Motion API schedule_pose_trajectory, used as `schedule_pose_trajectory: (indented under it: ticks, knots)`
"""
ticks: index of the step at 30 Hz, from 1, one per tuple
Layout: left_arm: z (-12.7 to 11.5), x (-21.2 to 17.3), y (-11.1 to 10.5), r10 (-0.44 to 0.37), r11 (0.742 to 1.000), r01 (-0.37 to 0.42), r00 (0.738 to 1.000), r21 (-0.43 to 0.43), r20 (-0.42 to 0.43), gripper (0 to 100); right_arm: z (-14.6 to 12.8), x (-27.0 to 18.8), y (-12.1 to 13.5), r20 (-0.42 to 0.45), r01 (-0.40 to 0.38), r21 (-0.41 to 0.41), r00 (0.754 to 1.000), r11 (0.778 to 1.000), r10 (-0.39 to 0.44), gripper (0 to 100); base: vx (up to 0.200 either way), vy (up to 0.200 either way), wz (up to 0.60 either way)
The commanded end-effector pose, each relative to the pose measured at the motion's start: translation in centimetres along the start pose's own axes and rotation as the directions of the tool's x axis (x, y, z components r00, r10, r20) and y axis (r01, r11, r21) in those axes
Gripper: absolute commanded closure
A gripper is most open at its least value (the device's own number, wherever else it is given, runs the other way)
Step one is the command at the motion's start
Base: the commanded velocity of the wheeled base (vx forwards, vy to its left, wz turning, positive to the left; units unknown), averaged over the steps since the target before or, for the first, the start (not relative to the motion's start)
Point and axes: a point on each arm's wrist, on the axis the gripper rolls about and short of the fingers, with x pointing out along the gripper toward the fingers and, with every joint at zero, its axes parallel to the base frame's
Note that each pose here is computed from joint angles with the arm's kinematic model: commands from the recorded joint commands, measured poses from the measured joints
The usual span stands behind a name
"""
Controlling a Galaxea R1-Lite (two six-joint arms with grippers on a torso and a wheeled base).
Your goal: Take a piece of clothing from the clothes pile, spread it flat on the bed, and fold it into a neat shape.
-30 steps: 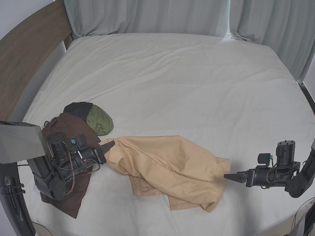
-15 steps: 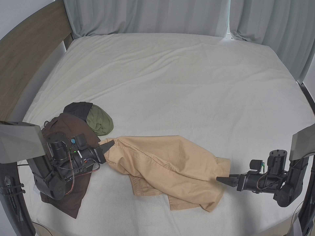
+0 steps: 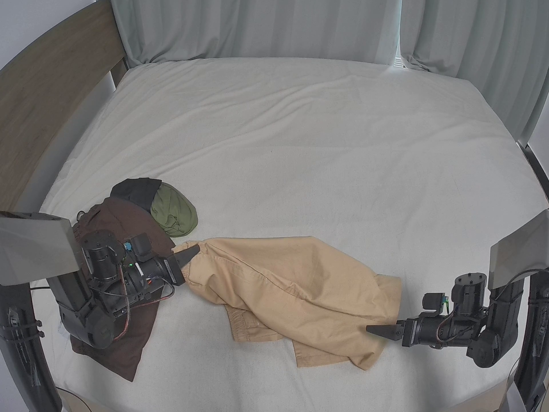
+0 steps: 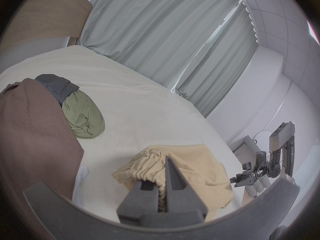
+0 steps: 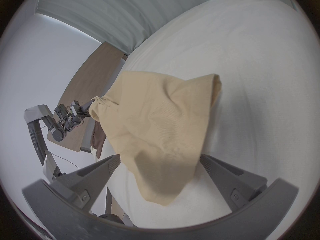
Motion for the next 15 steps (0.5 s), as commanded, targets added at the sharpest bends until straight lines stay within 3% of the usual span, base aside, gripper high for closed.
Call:
schedule_pose_trajectory:
  ticks: [1,15]
  knots:
    - [0.0,0.0,0.0,0.0,1.0,0.0,1.0,0.0,0.0,100,0.1,0.4,0.6,-0.004,-0.023,-0.02,1.0,1.0,0.023,0,0.0,0.0,0.0]
    - [-0.3,0.2,0.3,0.004,1.0,-0.004,1.0,-0.004,-0.006,100,0.6,-2.1,3.5,0.035,-0.079,-0.087,0.996,0.993,0.082,0,0.0,0.0,0.0]
